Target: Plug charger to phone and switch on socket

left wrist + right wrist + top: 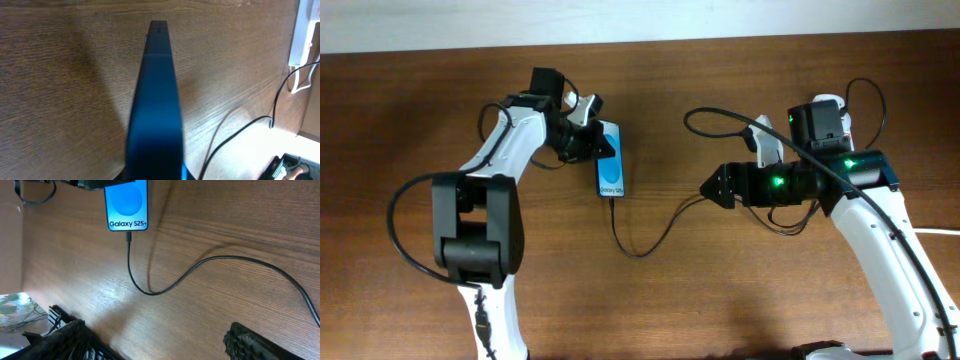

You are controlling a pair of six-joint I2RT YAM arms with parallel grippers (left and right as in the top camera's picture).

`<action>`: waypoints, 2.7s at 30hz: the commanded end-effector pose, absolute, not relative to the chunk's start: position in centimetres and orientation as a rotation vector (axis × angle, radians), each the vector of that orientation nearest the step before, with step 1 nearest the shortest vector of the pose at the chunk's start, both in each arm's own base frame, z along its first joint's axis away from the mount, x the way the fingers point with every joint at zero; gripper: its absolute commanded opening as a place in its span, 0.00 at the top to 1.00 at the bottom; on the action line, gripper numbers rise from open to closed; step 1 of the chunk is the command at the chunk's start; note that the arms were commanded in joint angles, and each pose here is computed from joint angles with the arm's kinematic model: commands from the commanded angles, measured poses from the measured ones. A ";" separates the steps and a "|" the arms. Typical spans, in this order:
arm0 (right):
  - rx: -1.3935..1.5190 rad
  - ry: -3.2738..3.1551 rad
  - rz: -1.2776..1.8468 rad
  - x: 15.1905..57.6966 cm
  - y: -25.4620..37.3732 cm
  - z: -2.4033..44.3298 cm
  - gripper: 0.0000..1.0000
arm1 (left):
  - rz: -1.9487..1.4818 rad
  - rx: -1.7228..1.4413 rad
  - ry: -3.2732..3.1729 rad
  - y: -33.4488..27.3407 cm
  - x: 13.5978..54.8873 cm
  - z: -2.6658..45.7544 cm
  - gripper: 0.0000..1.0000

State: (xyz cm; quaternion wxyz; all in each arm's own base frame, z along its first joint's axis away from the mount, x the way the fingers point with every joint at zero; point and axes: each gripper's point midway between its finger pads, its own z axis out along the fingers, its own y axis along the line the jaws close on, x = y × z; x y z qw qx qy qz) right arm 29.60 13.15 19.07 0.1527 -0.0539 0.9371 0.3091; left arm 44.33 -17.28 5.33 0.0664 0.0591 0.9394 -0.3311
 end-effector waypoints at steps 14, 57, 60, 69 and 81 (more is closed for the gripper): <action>-0.248 2.687 0.815 29.6 14.3 19.1 0.09 | -0.887 0.044 3.000 -15.8 43.5 -0.4 0.96; -0.194 2.725 0.703 29.7 12.5 19.3 0.07 | -0.272 0.050 2.485 -7.7 37.8 33.6 0.01; -0.014 2.609 0.509 32.4 6.9 26.1 0.07 | -0.268 0.049 2.485 -7.6 37.8 33.6 0.01; 0.823 2.181 -0.033 31.2 -18.6 35.8 0.02 | -0.268 0.049 2.485 -7.6 37.8 33.6 0.01; 0.999 2.431 0.202 42.5 -28.4 12.9 0.02 | -0.269 0.049 2.485 -7.6 37.8 33.6 0.01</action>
